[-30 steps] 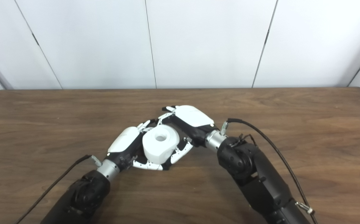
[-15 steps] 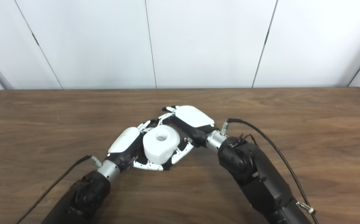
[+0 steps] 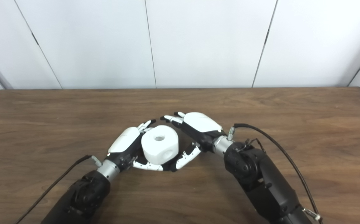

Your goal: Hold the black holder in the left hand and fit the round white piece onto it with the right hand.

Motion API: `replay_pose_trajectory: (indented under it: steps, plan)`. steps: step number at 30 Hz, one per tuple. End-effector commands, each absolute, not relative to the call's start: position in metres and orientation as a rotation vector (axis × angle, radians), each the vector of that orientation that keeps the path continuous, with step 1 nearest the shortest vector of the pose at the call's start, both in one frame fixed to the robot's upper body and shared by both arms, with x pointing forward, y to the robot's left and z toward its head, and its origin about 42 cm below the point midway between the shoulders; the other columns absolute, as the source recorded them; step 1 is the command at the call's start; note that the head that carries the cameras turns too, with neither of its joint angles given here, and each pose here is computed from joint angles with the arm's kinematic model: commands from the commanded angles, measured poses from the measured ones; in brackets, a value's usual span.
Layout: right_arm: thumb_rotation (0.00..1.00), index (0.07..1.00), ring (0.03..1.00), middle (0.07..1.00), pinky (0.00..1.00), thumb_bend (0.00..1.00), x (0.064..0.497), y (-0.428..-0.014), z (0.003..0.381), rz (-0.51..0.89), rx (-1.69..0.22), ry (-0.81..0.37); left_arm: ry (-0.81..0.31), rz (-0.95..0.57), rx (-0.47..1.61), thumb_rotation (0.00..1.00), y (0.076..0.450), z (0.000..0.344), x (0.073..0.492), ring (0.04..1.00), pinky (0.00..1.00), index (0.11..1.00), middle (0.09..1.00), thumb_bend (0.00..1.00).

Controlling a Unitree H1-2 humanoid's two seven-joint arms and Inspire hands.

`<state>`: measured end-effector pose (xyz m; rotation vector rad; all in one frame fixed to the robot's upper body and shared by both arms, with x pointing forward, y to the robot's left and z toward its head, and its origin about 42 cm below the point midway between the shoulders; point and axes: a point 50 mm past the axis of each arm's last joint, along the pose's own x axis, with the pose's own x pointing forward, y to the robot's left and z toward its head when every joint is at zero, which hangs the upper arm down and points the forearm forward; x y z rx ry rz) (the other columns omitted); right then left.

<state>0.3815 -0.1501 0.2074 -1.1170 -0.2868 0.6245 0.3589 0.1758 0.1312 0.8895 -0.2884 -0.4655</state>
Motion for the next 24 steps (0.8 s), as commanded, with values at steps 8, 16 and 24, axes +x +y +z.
replay_pose_trajectory:
  steps: [8,16,24]
  plan:
    - [0.33,0.854,1.0,0.914,1.0,0.93,0.384,-0.16,0.245,0.538,-1.108,-0.386,-0.301,-0.486,0.903,0.05,0.177,0.135,0.362,1.0,1.0,0.481,0.812,0.52]
    - [0.28,0.856,1.0,0.921,1.0,0.89,0.373,-0.197,0.247,0.51,-1.131,-0.304,-0.266,-0.48,0.91,0.05,0.188,0.134,0.366,0.991,1.0,0.481,0.824,0.52]
    - [0.14,0.928,1.0,0.984,1.0,0.92,0.364,-0.234,0.26,0.526,-1.124,-0.166,-0.2,-0.522,0.949,0.11,0.203,0.139,0.372,0.978,0.98,0.694,0.899,0.95]
